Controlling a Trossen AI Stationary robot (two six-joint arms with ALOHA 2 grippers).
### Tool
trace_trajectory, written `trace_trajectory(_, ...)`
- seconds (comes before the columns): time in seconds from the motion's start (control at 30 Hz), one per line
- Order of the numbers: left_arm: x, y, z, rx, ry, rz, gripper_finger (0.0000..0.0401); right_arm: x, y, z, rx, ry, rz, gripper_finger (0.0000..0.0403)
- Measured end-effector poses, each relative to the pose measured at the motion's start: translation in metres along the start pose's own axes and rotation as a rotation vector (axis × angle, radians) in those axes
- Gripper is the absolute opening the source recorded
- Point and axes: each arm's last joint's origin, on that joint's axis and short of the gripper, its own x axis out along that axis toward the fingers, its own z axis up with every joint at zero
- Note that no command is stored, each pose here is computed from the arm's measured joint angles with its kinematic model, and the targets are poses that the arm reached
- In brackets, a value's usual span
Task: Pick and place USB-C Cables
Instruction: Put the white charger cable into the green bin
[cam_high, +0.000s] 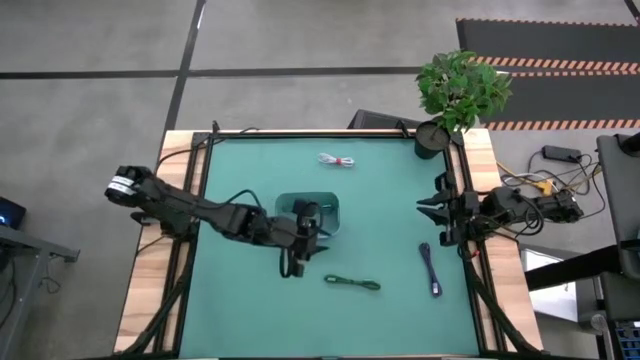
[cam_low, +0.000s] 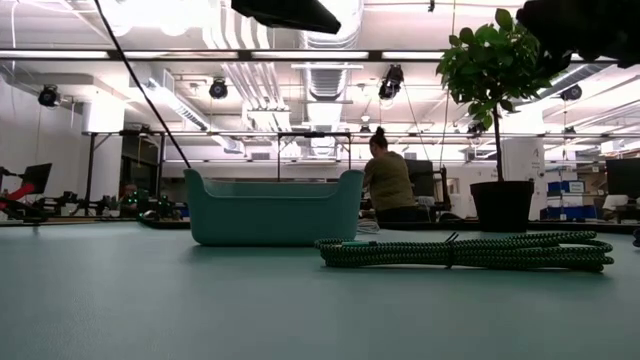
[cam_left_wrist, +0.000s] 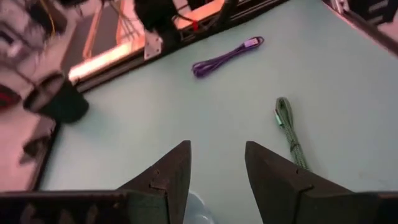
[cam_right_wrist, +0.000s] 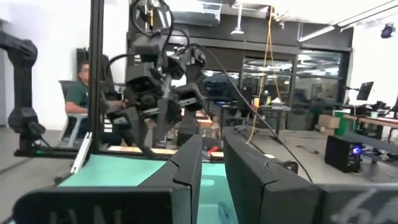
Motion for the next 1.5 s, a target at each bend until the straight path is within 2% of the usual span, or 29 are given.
trace_trajectory(0.1, -0.001, -0.004, -0.007, 0.073, 0.005, -0.008, 0.0137, 0.0, 0.0, 0.002, 0.016, -0.022, -0.003, 0.0059)
trace_trajectory(0.2, -0.002, -0.006, -0.016, 0.098, 0.003, -0.008, 0.0137, 0.0, -0.001, 0.007, 0.022, -0.064, -0.011, 0.0059)
trace_trajectory(0.47, -0.032, -0.001, -0.033, 0.101, -0.02, 0.0, 0.0137, -0.001, -0.002, 0.014, 0.048, -0.092, -0.02, 0.0058)
trace_trajectory(0.67, -0.063, 0.005, -0.044, 0.072, -0.101, 0.025, 0.0137, -0.001, -0.005, 0.014, 0.144, -0.092, -0.125, 0.0058)
trace_trajectory(0.87, -0.08, 0.009, -0.05, 0.041, -0.2, 0.056, 0.0137, 0.004, -0.004, 0.006, 0.183, -0.041, -0.142, 0.0058)
trace_trajectory(1.13, -0.088, 0.01, -0.057, 0.036, -0.213, 0.064, 0.0137, 0.022, -0.001, 0.0, 0.179, -0.011, -0.135, 0.0059)
trace_trajectory(1.5, -0.082, 0.007, -0.061, 0.038, -0.186, 0.068, 0.0137, 0.055, 0.006, -0.025, 0.163, 0.162, -0.132, 0.0059)
